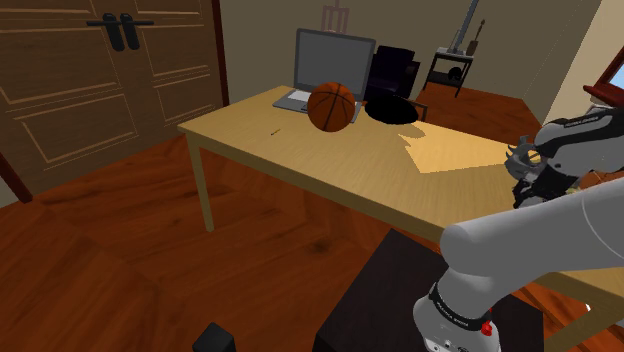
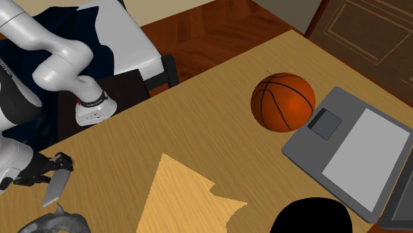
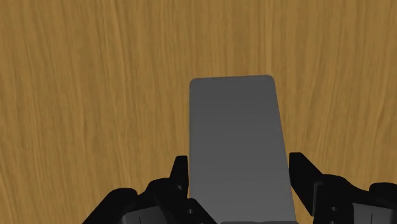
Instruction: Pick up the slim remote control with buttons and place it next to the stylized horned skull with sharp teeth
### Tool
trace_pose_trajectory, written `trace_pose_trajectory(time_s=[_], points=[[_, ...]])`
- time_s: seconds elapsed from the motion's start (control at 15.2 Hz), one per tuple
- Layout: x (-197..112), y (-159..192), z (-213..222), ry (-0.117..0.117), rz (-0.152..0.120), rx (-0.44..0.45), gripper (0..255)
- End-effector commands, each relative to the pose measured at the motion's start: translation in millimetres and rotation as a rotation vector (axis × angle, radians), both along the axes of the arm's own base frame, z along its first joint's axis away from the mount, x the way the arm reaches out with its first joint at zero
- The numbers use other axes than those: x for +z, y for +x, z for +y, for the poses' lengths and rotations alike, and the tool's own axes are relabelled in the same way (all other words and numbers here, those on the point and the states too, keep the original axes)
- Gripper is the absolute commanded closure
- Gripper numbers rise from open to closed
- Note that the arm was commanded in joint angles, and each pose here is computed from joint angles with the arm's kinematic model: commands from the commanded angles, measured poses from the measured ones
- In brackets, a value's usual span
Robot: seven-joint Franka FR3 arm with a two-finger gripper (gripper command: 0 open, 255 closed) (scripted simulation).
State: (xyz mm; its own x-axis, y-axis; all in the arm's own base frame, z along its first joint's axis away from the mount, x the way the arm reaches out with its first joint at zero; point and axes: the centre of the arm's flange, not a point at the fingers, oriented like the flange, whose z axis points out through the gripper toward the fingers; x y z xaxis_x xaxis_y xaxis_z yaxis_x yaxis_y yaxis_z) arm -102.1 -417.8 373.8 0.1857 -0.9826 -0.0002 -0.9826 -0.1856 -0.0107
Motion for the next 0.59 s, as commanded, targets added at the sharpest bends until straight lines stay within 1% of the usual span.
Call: trace_pose_trajectory(time_s=[0.0, 0.2, 0.53], points=[[-11, 0, 0, -0.001, 0.0, 0.0, 255], [-31, 0, 0, -0.001, 0.0, 0.0, 255], [-31, 0, 0, -0.001, 0.0, 0.0, 255]])
